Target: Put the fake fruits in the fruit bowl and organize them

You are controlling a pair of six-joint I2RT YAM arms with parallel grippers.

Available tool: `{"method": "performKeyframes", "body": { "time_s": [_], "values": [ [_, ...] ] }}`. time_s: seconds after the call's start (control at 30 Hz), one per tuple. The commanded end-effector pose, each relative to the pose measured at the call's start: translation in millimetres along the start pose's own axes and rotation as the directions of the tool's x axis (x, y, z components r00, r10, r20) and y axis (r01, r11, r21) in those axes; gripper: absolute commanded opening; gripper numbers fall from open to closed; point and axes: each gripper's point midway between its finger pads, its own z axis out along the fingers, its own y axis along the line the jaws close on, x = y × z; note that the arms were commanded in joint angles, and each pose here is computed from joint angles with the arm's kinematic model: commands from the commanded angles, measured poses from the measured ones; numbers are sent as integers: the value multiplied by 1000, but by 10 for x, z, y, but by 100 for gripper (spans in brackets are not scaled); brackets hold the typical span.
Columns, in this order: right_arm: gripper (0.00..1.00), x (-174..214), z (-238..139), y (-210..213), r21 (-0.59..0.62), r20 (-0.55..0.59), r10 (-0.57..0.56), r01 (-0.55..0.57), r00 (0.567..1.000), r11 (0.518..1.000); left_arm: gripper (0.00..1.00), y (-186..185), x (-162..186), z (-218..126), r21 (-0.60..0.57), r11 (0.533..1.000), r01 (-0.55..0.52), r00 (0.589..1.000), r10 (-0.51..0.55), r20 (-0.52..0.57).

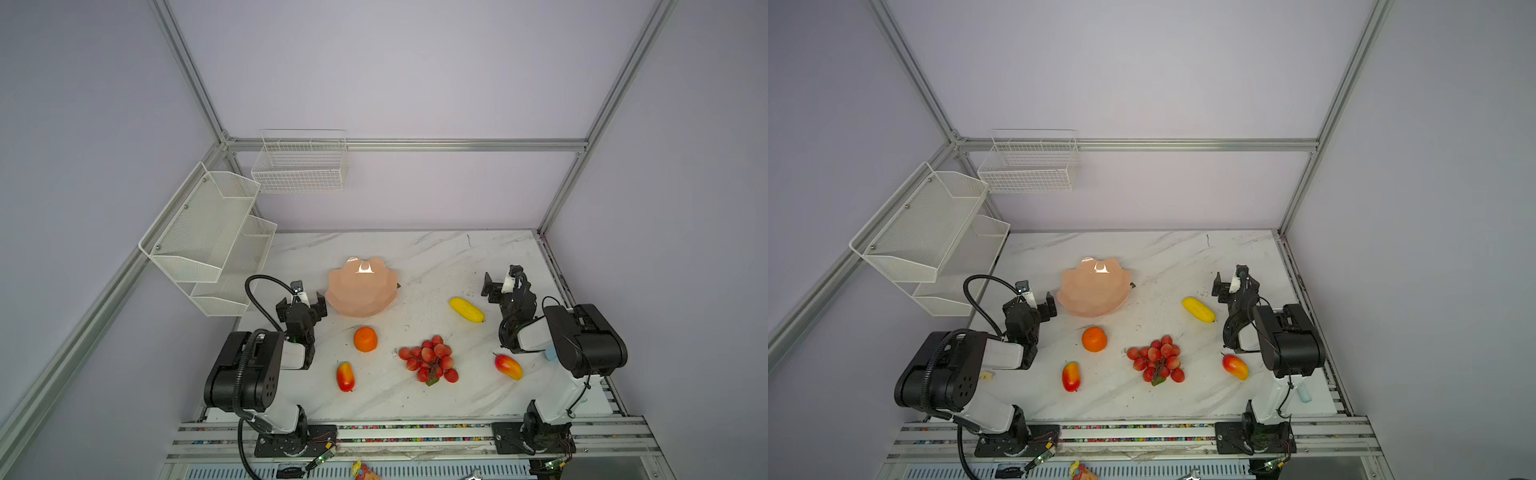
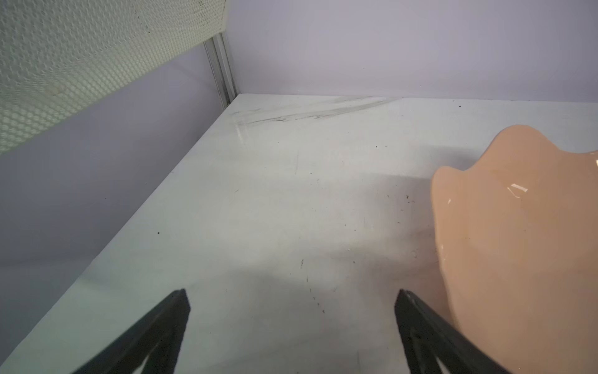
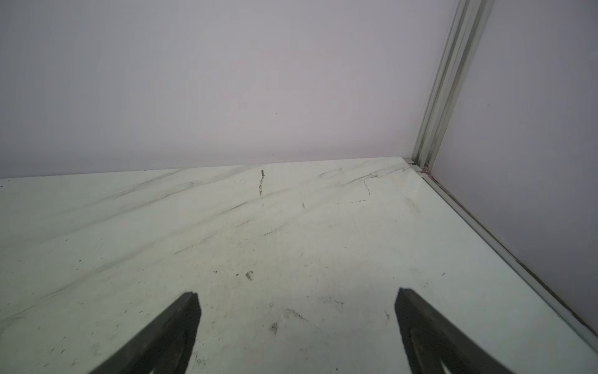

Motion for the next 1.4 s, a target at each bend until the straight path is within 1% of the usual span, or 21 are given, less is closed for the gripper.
{"method": "performKeyframes", "body": {
  "time_s": [0.0, 0.77, 0.8, 0.83, 0.87, 0.9, 0.93, 1.0, 1.03, 1.1, 1.17, 1.27, 1.37],
  "values": [
    [97, -67, -5, 11, -4, 26, 8, -7, 1000, 1000, 100, -22, -214, 15, 5, 1000, 10, 997, -10, 72],
    [97, -74, -6, 4, 0, 27, 6, -6, 1000, 1000, 100, -17, -215, 22, 3, 1000, 15, 997, -15, 71],
    [97, -77, -17, -5, 3, 30, 8, -8, 1000, 1000, 100, 10, -220, 21, -12, 1000, 17, 997, -17, 74],
    [97, -91, -35, -46, 27, 38, 14, -15, 999, 1000, 100, 87, -236, 5, -53, 998, 37, 996, -33, 82],
    [97, -151, -86, -113, 61, 69, 34, -38, 997, 997, 100, 165, -246, -27, -90, 993, 72, 994, -64, 88],
    [97, -269, -187, -195, 99, 115, 51, -63, 992, 993, 100, 186, -243, -58, -94, 992, 88, 993, -79, 90],
    [97, -409, -302, -254, 125, 155, 65, -85, 986, 989, 100, 172, -243, -79, -85, 993, 81, 993, -73, 91],
    [97, -670, -446, -338, 162, 177, 102, -132, 979, 978, 100, 138, -253, -116, -65, 995, 70, 993, -63, 104],
    [97, -809, -491, -319, 147, 169, 133, -159, 977, 976, 100, 140, -253, -111, -67, 995, 68, 992, -60, 107],
    [97, -1065, -589, -172, 94, 152, 156, -171, 976, 981, 100, 141, -258, -117, -66, 996, 67, 991, -59, 119],
    [97, -1224, -718, 62, 30, 132, 145, -150, 981, 988, 100, 142, -261, -126, -65, 996, 67, 990, -58, 129],
    [97, -1285, -920, 335, -42, 62, 130, -128, 990, 991, 100, 144, -265, -128, -66, 995, 69, 990, -60, 131],
    [97, -1254, -1109, 488, -124, -37, 171, -174, 985, 977, 100, 142, -262, -117, -65, 995, 71, 990, -62, 128]
  ]
}}
